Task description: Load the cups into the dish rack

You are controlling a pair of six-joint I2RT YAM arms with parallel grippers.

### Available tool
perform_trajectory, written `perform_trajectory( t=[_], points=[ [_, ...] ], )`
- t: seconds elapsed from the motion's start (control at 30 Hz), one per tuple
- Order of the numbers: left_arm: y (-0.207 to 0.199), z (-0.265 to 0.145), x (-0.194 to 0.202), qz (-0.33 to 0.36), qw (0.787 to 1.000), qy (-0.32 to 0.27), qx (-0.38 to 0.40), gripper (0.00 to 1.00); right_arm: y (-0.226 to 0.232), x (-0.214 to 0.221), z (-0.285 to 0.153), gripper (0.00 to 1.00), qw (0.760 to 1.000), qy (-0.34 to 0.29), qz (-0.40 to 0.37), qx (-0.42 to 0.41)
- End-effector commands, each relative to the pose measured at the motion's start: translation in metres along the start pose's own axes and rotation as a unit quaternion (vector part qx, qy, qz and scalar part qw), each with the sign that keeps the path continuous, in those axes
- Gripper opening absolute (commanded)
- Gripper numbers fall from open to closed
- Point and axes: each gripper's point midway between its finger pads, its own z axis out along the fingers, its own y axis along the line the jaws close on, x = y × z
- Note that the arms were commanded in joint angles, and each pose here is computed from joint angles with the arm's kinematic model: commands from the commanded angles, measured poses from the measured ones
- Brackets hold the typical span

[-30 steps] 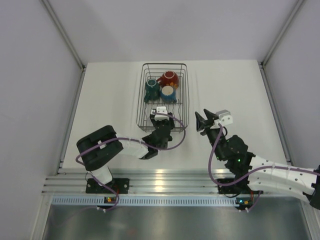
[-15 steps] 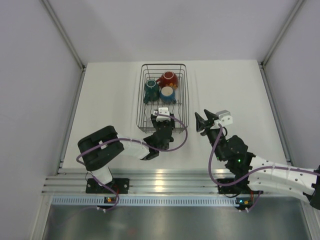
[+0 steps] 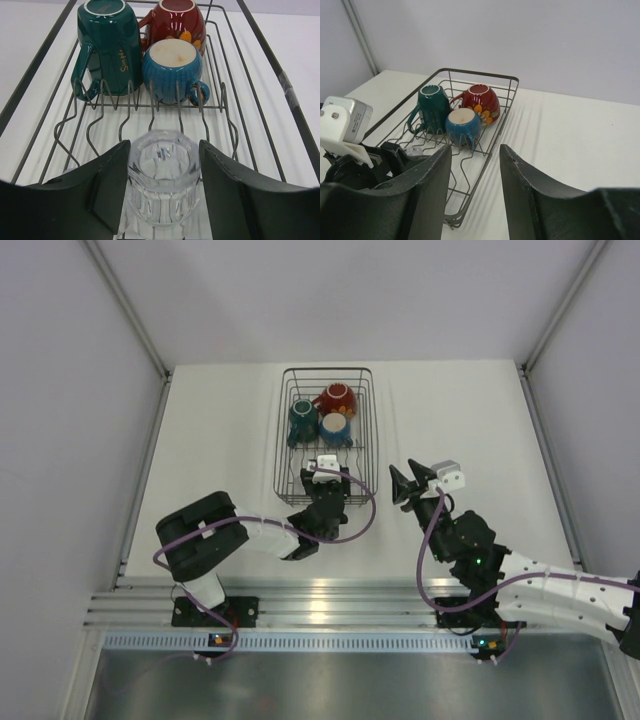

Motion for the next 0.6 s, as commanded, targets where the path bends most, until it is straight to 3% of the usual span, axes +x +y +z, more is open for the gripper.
perform_trajectory(
  t=[0.0, 0.2, 0.57],
  points=[
    [0.03, -0.003, 0.023, 0.08, 0.995, 0.021, -0.051, 0.64, 0.001, -0.006, -0.003, 0.44, 1.0, -0.008, 0.017, -0.002],
    [0.03, -0.003, 0.023, 0.075, 0.996, 0.021, -0.052, 0.71, 0.001, -0.006, -0.003, 0.44, 1.0, -0.008, 0.017, -0.002],
    [0.022, -0.002, 0.01, 0.063, 0.997, 0.013, -0.041, 0.72, 0.0, -0.005, -0.003, 0.44, 1.0, -0.006, 0.018, 0.002]
  ],
)
